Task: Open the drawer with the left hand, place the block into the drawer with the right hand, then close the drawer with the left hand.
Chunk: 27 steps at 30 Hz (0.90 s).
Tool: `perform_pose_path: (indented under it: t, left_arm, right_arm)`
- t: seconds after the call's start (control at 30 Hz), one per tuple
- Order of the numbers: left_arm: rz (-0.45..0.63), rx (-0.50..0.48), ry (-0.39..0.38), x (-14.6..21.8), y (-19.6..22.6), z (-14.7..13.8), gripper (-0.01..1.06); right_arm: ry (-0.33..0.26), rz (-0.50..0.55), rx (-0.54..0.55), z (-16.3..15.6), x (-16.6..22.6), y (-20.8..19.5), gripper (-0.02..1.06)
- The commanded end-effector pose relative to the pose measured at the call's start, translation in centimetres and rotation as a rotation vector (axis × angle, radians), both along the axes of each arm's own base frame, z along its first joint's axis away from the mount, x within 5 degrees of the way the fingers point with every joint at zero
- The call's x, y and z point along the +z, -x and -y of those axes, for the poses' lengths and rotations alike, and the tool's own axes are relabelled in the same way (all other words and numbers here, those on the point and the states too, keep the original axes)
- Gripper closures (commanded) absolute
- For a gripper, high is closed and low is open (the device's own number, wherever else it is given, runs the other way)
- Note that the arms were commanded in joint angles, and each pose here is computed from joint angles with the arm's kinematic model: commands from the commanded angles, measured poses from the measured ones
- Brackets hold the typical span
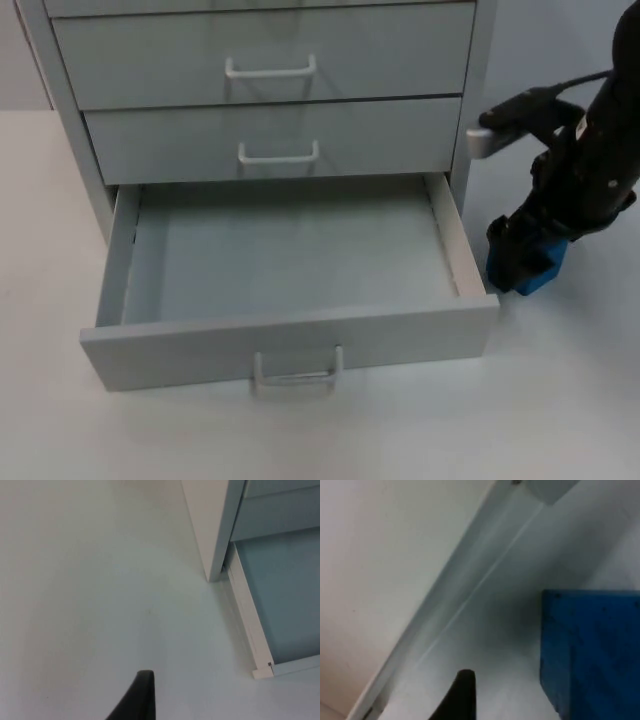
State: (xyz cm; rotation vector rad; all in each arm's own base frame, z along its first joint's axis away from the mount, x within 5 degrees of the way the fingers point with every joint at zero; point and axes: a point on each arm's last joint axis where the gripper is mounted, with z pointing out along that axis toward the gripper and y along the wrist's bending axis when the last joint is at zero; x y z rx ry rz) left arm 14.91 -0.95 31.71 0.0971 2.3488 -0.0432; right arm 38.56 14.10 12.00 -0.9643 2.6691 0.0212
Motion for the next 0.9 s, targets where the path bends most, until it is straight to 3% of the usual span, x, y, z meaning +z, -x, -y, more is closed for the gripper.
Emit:
perform_pose_path:
  t: [0.0, 0.1, 0.13, 0.27, 0.3, 0.33, 0.53, 0.63, 0.87]
  left_arm:
    - [0.011, 0.004, 0.0, 0.0, 0.1, -0.1, 0.0]
    - [0.011, 0.004, 0.0, 0.0, 0.1, -0.1, 0.0]
    - [0.011, 0.004, 0.0, 0.0, 0.1, -0.1, 0.0]
    - [0.011, 0.004, 0.0, 0.0, 0.1, -0.1, 0.0]
    - [0.011, 0.004, 0.0, 0.0, 0.1, -0.1, 0.0]
    - [0.011, 0.004, 0.0, 0.0, 0.1, -0.1, 0.0]
    - [0.011, 0.004, 0.0, 0.0, 0.1, -0.1, 0.0]
    - [0.011, 0.004, 0.0, 0.0, 0.1, -0.1, 0.0]
    - [0.011, 0.004, 0.002, 0.0, 0.1, 0.0, 0.0]
  right_arm:
    - [-0.002, 0.02, 0.013, -0.2, -0.1, -0.2, 0.22]
    - [-0.005, 0.024, 0.009, -0.2, -0.1, -0.3, 0.48]
    - [-0.005, 0.024, 0.009, -0.2, -0.1, -0.3, 0.48]
    - [0.002, 0.031, -0.006, -0.1, 0.2, -0.3, 0.92]
    - [0.002, 0.031, -0.006, -0.1, 0.2, -0.3, 0.92]
    - [-0.002, 0.033, -0.015, -0.1, 0.4, -0.3, 1.04]
    - [-0.026, 0.061, -0.052, 0.1, 4.1, 0.4, 1.05]
    - [-0.059, 0.087, -0.109, 0.5, 8.1, 1.5, 1.05]
    - [-0.128, 0.156, -0.192, 1.2, 13.2, 3.2, 1.05]
